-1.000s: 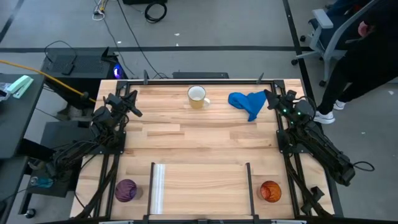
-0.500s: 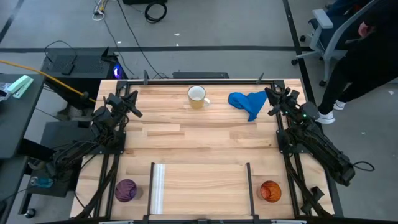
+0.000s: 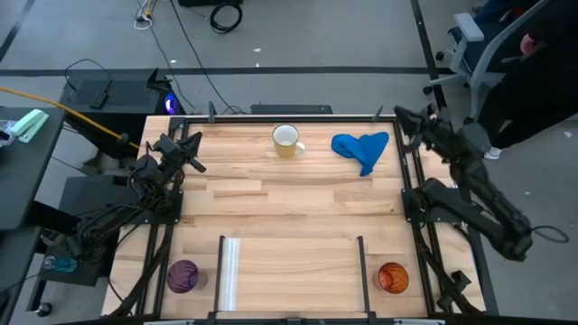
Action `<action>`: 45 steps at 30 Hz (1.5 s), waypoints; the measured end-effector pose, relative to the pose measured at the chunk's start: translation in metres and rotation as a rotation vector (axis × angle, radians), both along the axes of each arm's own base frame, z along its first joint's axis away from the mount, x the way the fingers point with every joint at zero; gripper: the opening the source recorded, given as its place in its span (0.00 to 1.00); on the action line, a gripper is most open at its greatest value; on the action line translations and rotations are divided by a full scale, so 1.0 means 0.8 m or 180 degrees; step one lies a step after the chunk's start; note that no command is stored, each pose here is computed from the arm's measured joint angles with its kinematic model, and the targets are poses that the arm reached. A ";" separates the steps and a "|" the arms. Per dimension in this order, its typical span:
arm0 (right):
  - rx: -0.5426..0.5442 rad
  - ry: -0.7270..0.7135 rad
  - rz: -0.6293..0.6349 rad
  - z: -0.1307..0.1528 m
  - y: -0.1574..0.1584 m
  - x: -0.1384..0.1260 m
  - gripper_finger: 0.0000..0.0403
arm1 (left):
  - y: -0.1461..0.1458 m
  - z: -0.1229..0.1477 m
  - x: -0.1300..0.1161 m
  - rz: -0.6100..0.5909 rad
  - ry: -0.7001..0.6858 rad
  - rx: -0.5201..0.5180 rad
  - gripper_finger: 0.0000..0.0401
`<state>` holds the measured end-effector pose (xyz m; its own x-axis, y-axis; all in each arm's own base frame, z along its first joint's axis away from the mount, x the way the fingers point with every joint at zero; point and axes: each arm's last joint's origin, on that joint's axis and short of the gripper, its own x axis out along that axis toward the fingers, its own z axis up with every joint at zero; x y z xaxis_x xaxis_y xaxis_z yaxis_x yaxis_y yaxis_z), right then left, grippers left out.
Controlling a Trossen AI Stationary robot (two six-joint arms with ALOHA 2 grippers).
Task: Stack small to large cups/mugs on shelf
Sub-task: Move the yellow mug to the center of the table
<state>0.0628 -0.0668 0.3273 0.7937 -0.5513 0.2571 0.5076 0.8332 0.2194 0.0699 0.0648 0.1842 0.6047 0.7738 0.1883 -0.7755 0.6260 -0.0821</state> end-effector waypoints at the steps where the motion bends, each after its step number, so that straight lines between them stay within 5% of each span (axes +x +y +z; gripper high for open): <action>1: 0.0075 0.0081 0.0006 0.012 -0.006 0.005 0.04 | 0.000 0.000 0.000 0.0000 -0.0001 0.0000 0.05; 13: 0.0981 0.1198 0.0293 0.097 -0.124 0.110 0.04 | 0.000 0.000 0.000 0.0000 0.0006 -0.0005 0.03; 22: 0.1146 0.1570 0.0722 0.115 -0.178 0.209 0.10 | 0.000 -0.001 0.000 0.0000 0.0017 -0.0014 0.06; 31: 0.1798 0.2105 0.0966 0.094 -0.190 0.279 0.20 | 0.000 -0.001 0.000 0.0000 0.0027 -0.0022 0.03; 37: 0.1900 0.2832 0.0651 0.071 -0.196 0.308 0.20 | 0.000 -0.001 0.000 0.0000 0.0025 -0.0019 0.05; 45: 0.2155 0.3265 0.0742 0.026 -0.199 0.343 0.20 | 0.000 -0.001 0.000 0.0000 0.0028 -0.0014 0.05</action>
